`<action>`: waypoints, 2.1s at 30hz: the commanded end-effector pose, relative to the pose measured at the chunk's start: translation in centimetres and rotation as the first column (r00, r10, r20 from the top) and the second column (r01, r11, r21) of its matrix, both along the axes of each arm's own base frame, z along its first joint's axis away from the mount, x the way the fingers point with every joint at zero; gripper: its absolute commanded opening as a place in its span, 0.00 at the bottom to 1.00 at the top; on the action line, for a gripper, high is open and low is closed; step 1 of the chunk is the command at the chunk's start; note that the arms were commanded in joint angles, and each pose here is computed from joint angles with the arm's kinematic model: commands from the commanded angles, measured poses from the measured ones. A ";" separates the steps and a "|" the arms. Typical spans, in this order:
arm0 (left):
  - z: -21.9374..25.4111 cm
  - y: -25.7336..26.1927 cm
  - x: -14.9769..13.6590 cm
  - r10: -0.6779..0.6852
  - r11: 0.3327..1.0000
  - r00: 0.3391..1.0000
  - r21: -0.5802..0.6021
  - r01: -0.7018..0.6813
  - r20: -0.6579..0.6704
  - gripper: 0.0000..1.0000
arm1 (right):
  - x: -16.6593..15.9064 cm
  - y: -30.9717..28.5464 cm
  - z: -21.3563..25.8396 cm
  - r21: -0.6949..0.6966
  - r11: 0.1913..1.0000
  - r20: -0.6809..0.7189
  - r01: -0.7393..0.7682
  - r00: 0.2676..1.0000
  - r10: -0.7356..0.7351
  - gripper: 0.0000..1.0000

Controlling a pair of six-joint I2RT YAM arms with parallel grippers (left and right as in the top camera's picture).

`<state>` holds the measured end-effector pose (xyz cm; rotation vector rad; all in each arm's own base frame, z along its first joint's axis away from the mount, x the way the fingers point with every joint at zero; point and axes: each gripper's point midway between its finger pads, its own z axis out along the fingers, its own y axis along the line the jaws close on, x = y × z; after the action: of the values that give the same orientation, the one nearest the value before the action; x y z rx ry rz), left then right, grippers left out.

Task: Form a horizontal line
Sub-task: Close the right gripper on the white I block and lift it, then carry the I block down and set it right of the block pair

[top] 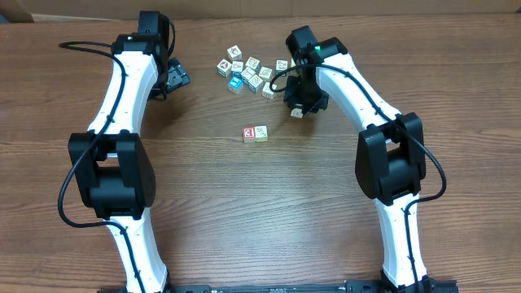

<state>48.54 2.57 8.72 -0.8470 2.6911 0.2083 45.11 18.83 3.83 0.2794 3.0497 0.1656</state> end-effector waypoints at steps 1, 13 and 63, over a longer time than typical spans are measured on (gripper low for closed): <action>-0.1 0.1 0.5 -0.001 1.000 1.000 -0.003 0.001 0.004 1.00 | -0.3 2.2 0.6 0.053 0.998 0.003 -0.039 0.999 0.039 0.27; -0.1 0.1 0.5 -0.001 1.000 1.000 -0.003 0.001 0.004 1.00 | -1.6 3.6 0.4 0.038 0.992 -0.011 -0.120 0.993 0.120 0.27; -0.1 0.0 0.5 -0.004 1.000 1.000 -0.003 0.004 0.004 1.00 | -2.9 4.6 0.2 -0.014 0.975 -0.018 -0.222 0.975 0.222 0.28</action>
<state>48.54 2.57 8.72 -0.8470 2.6911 0.2083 41.74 23.33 3.75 -0.0405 3.1104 0.1646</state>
